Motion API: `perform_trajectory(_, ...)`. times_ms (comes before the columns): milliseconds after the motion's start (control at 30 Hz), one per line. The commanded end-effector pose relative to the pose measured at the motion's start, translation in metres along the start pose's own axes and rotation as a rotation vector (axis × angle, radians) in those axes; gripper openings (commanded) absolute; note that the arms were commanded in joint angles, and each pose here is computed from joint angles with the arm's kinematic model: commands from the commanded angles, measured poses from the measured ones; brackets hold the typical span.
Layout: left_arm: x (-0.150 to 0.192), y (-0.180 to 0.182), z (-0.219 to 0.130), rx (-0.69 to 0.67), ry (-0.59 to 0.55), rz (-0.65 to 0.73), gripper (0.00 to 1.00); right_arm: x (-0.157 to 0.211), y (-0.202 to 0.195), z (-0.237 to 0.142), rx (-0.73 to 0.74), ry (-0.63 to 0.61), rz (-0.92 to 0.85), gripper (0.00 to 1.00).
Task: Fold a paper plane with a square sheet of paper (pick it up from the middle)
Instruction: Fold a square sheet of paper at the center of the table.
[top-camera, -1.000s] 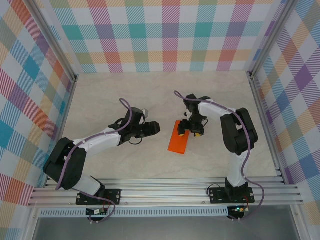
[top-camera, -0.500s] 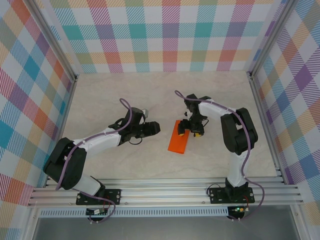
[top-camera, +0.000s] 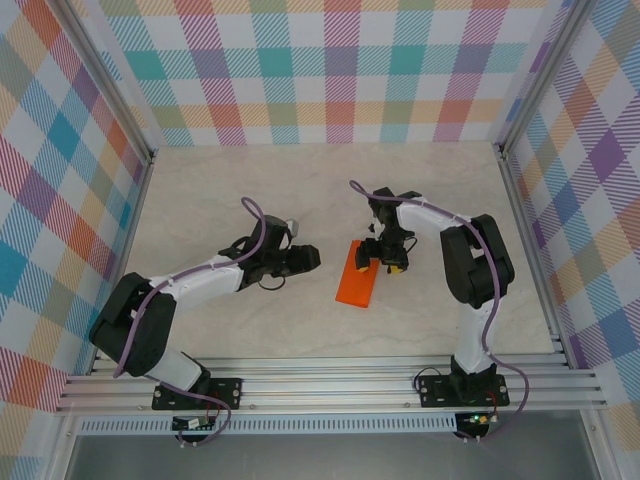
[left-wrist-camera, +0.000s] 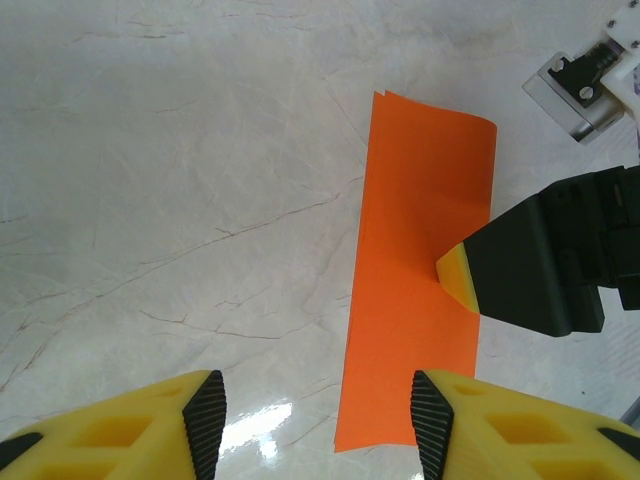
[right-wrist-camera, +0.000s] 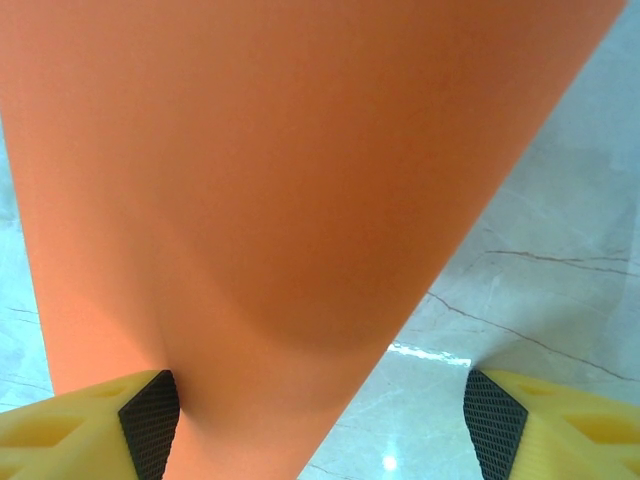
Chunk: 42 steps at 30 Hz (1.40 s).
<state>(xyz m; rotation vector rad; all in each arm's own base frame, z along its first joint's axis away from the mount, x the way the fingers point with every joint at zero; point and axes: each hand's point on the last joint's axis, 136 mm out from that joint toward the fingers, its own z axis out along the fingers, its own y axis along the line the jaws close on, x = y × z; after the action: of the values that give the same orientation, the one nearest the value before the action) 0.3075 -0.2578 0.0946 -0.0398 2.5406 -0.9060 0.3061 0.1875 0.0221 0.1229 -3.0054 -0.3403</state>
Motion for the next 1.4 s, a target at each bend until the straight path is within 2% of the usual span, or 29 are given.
perform_trajectory(0,-0.001,-0.016,0.004,0.048,0.012,0.034,0.49,0.003,-0.004,0.013,0.01,0.044,-0.019,0.78)
perform_trajectory(400,-0.001,-0.018,0.007,0.049,0.019,0.032,0.48,0.003,-0.001,0.015,-0.006,0.051,-0.034,0.81)
perform_trajectory(967,0.001,-0.022,0.012,0.06,0.039,0.035,0.45,0.005,-0.016,0.025,0.067,0.075,0.011,0.81)
perform_trajectory(1367,-0.001,-0.019,0.011,0.03,0.03,0.035,0.43,0.003,-0.011,0.02,0.023,0.056,-0.048,0.8)
